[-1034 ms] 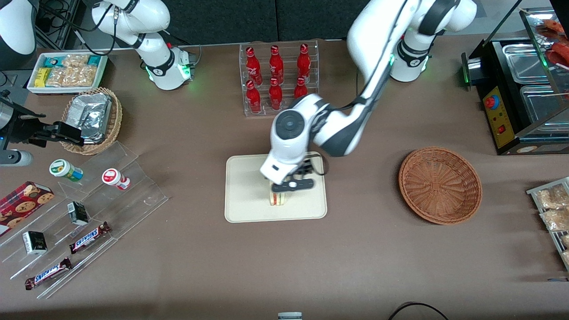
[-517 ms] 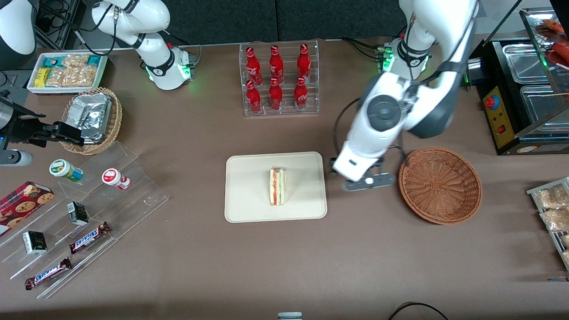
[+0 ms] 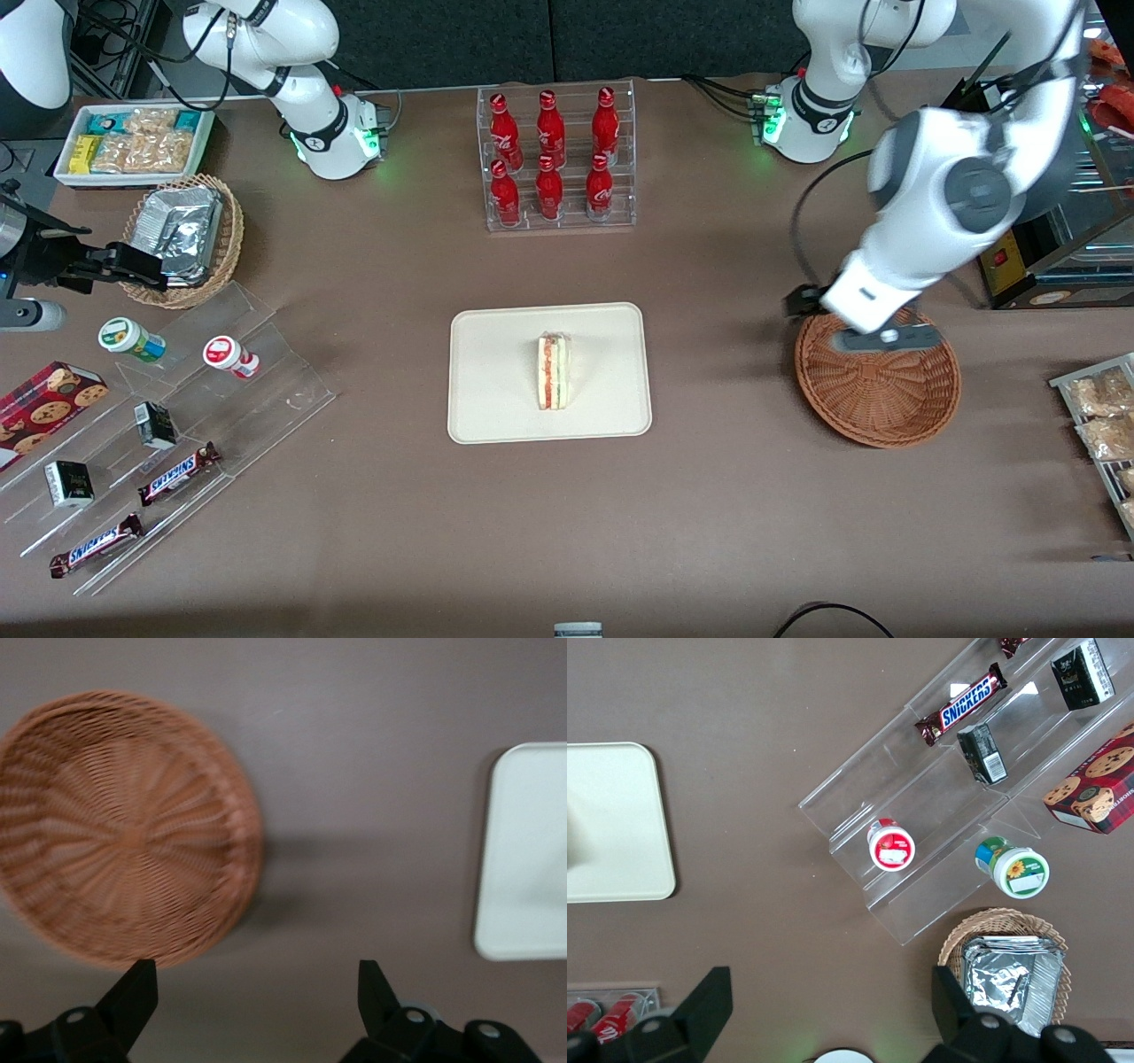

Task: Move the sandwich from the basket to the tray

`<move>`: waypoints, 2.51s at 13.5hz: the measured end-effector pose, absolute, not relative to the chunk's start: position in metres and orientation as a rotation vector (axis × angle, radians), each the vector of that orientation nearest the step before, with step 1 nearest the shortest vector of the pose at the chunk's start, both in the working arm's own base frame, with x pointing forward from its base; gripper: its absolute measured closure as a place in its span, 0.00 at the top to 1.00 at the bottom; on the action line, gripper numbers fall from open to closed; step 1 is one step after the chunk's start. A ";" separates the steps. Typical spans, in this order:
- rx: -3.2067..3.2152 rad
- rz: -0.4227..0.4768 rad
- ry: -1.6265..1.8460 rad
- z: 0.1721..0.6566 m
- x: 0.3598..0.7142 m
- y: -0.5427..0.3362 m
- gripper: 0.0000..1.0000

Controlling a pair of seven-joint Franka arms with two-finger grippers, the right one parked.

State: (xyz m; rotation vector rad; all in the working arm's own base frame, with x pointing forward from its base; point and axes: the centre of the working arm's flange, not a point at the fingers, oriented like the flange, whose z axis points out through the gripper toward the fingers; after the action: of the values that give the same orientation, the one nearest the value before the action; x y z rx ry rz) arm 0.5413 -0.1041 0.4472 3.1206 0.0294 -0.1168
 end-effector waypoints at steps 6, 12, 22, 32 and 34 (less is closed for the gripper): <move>3.108 -0.097 0.074 0.536 0.529 -0.042 1.00; 3.157 -0.149 -0.012 0.563 0.525 -0.029 1.00; 3.147 -0.145 -0.026 0.588 0.511 0.008 1.00; 3.156 -0.116 -0.088 0.626 0.529 -0.016 1.00; 3.157 -0.115 -0.087 0.625 0.535 -0.016 1.00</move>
State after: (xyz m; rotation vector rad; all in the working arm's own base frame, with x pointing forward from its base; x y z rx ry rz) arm 0.5351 -0.0162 0.6247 3.1575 -0.0866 -0.1154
